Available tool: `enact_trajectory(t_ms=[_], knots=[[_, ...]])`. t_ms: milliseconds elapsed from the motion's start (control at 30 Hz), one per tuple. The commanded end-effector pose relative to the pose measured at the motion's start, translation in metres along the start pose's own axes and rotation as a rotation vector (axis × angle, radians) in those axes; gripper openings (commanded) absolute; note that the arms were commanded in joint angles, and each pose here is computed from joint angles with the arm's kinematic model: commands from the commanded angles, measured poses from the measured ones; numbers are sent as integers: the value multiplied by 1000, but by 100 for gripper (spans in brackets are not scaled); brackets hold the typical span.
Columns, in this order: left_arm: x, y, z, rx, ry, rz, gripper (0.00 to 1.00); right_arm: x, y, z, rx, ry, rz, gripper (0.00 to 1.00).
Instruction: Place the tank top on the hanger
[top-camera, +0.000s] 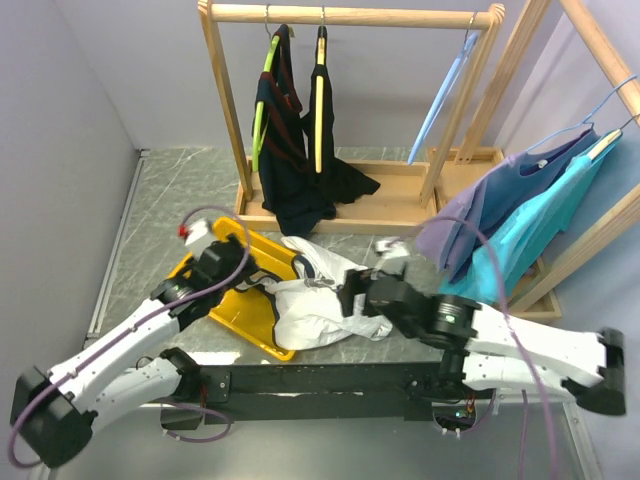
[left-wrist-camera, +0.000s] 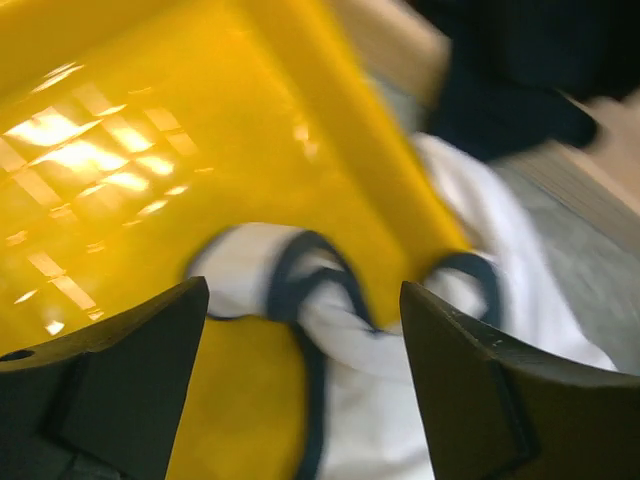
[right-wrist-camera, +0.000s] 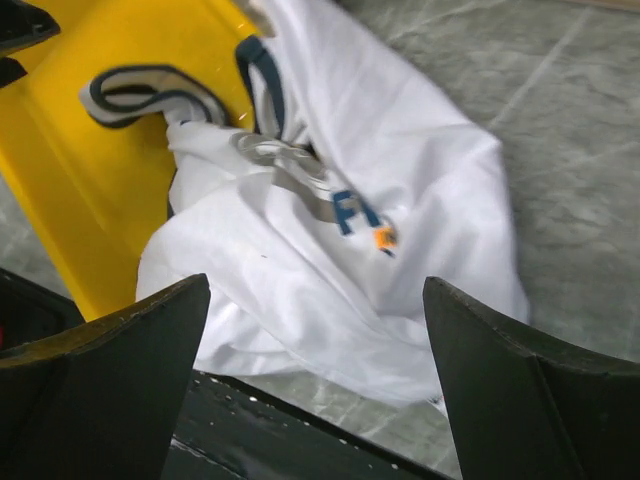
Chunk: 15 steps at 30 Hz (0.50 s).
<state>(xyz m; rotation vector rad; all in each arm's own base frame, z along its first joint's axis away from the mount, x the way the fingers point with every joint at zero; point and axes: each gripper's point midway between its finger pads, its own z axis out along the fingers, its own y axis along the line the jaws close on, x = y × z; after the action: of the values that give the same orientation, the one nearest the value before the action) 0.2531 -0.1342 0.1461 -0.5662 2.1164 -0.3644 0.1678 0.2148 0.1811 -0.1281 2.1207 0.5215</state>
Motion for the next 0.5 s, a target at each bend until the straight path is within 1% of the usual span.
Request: enact_trajectory(t_ms=[0, 33, 67, 100, 133, 167, 200, 233, 267, 300, 333, 367, 467], knots=[[1, 36, 7, -81, -28, -151, 83, -20, 45, 15, -64, -10, -96, 92], [3, 41, 9, -98, -32, -165, 83, -15, 47, 27, -43, 11, -166, 90], [2, 39, 10, -94, -33, -182, 82, -27, 57, 32, -57, -12, -167, 86], [4, 40, 11, -103, -27, -194, 79, -31, 58, 42, -52, -1, -176, 83], [5, 40, 14, -119, -24, -226, 77, -28, 60, 58, -37, 18, -223, 79], [6, 44, 15, -142, -26, -245, 74, -39, 68, 64, -50, 10, -226, 77], [9, 49, 16, -167, -21, -265, 70, -44, 69, 73, -48, 11, -237, 77], [14, 53, 18, -184, -20, -310, 70, -41, 72, 88, -40, 22, -287, 77], [17, 54, 19, -186, -15, -334, 71, -52, 81, 93, -47, 6, -294, 77], [20, 54, 21, -184, -12, -355, 72, -53, 82, 101, -49, 16, -313, 77], [25, 50, 25, -160, -4, -397, 72, -44, 83, 121, -29, 58, -338, 77], [28, 48, 27, -143, 10, -408, 72, -49, 89, 126, -34, 56, -340, 76], [32, 41, 33, -116, 21, -421, 72, -38, 87, 146, 6, 91, -383, 73]])
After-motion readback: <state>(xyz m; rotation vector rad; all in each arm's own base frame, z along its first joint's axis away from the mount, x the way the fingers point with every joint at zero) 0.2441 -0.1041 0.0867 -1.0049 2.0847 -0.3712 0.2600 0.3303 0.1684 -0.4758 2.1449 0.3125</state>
